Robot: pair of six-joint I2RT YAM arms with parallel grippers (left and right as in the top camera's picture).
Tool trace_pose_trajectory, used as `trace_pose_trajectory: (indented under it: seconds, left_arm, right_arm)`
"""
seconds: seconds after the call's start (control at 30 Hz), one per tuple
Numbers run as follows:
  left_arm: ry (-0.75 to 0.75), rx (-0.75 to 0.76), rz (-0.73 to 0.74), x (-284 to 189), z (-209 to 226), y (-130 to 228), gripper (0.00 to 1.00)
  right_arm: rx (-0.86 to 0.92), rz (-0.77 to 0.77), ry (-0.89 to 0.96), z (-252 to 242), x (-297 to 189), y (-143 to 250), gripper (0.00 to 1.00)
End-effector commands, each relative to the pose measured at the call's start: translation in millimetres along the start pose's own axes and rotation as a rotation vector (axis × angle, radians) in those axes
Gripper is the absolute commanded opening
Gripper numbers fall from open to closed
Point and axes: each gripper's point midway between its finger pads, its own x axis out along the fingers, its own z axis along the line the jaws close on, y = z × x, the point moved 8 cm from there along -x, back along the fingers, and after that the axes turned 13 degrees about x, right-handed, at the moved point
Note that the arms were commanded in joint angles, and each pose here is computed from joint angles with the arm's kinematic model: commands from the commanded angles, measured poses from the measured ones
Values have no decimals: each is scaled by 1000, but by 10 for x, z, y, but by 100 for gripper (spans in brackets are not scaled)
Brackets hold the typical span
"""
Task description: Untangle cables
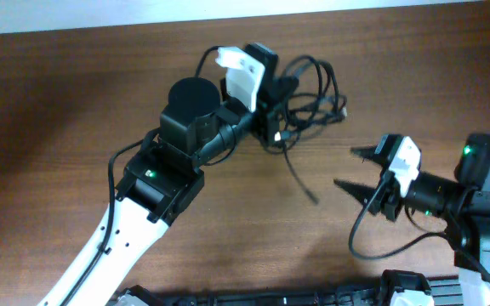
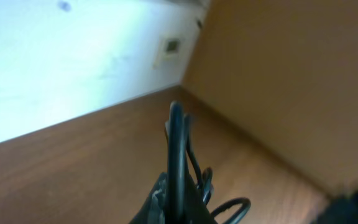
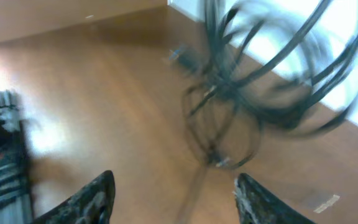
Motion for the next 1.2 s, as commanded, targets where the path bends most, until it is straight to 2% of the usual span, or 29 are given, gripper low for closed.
trace_pose_trajectory:
  seconds: [0.0, 0.03, 0.13, 0.3, 0.4, 0.53, 0.77, 1.07, 1.17]
  left_arm:
    - [193, 223, 4, -58, -187, 14, 0]
    - [238, 227, -1, -67, -227, 17, 0]
    - [331, 281, -24, -91, -310, 12, 0]
    - [455, 286, -45, -101, -521, 7, 0]
    - [545, 303, -63, -88, -809, -2, 0]
    - [586, 299, -49, -102, -946, 26, 0]
    - [444, 329, -124, -535, -632, -241, 0]
    - [103, 377, -219, -1467, -218, -553, 0]
    - [56, 365, -201, -1550, -168, -530, 0]
  right_arm:
    - [97, -79, 78, -99, -25, -206, 84]
    - [114, -100, 130, -160, -36, -262, 99]
    - [191, -157, 203, -249, -64, -371, 99]
    - [187, -164, 254, -375, -39, -400, 99]
    - [265, -107, 319, -630, 71, -296, 99]
    - [363, 20, 595, -1043, 102, -46, 99]
    - [426, 210, 1002, -1294, -128, 265, 99]
    - [532, 177, 1161, -1447, -463, 367, 99]
    - [548, 165, 1146, -1443, -454, 365, 99]
